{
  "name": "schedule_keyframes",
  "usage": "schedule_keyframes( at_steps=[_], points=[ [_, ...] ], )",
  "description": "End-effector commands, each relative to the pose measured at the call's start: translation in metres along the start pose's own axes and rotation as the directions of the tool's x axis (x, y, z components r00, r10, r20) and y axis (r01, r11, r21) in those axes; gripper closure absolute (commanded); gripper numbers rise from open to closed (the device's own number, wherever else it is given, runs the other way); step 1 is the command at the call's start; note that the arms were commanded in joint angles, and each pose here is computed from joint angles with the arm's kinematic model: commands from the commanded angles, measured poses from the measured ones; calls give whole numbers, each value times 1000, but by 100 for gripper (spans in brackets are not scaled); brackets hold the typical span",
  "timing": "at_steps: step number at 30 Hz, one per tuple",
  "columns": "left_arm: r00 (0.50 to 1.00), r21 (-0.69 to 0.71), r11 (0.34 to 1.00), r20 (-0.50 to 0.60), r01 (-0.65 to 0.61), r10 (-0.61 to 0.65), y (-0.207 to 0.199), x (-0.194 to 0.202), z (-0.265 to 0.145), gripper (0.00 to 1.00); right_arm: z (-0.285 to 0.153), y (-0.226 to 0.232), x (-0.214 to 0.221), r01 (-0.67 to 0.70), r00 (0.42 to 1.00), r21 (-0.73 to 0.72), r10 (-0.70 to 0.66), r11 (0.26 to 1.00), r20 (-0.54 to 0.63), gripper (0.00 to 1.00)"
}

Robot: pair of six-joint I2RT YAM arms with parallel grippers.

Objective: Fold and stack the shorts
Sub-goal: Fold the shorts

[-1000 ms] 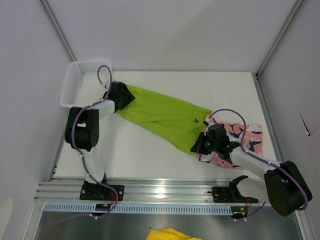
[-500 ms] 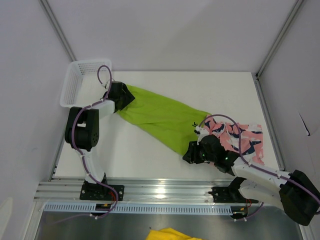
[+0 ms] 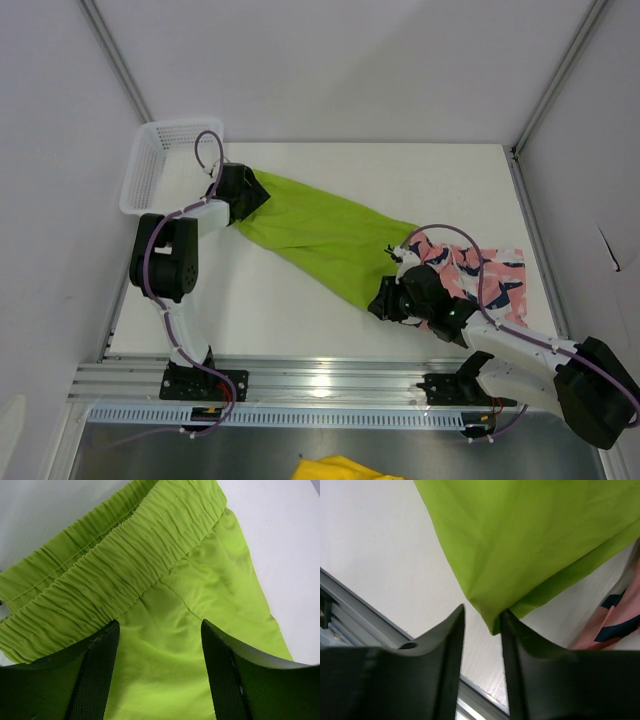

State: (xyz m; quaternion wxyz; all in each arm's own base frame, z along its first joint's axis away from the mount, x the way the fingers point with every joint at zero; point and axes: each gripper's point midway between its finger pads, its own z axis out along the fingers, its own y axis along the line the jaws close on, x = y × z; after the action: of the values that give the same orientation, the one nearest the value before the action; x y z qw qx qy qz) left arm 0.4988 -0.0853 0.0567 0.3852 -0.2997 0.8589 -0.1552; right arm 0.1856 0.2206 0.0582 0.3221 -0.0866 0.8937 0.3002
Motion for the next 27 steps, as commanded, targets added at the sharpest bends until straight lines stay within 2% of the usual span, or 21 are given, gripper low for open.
schedule_keyframes(
  at_steps=[1, 2, 3, 5, 9, 12, 20, 23, 24, 27],
  points=[
    [1000, 4, 1000, 25, -14, 14, -4, -10, 1, 31, 4, 17, -27, -5, 998, -53, 8, 999, 67, 71],
    [1000, 3, 1000, 24, -13, 13, -3, -10, 2, 31, 5, 19, -26, -4, 998, -62, 8, 998, 62, 78],
    [1000, 3, 1000, 24, -14, 14, -3, -10, 1, 31, 6, 19, -23, -10, 999, -65, 14, 998, 53, 90],
    [1000, 4, 1000, 25, -14, 14, -4, -10, 1, 31, 5, 18, -18, -13, 999, -65, 16, 998, 41, 99],
    [1000, 4, 1000, 25, -14, 14, -4, -10, 1, 31, 2, 18, 3, -26, 1000, -68, 26, 997, 10, 100],
    [1000, 8, 1000, 26, -14, 14, -5, -11, 1, 30, 1, 14, 21, -60, 998, -62, 59, 996, -27, 94],
    [1000, -16, 1000, 6, -14, 14, -3, -10, 2, 29, -11, -8, 36, -130, 990, 52, 132, 990, -46, 94],
    [1000, -16, 1000, -2, -24, 24, -7, -13, -2, 27, -15, -7, 35, -125, 990, 60, 129, 990, -59, 80],
    [999, -31, 999, -22, -33, 33, -4, -10, -5, 26, -18, -9, 36, -116, 990, 70, 121, 991, -69, 72],
    [998, -13, 998, -22, -60, 60, -13, -19, -23, 21, -27, -1, 18, -97, 994, 71, 99, 993, -36, 60]
  ],
)
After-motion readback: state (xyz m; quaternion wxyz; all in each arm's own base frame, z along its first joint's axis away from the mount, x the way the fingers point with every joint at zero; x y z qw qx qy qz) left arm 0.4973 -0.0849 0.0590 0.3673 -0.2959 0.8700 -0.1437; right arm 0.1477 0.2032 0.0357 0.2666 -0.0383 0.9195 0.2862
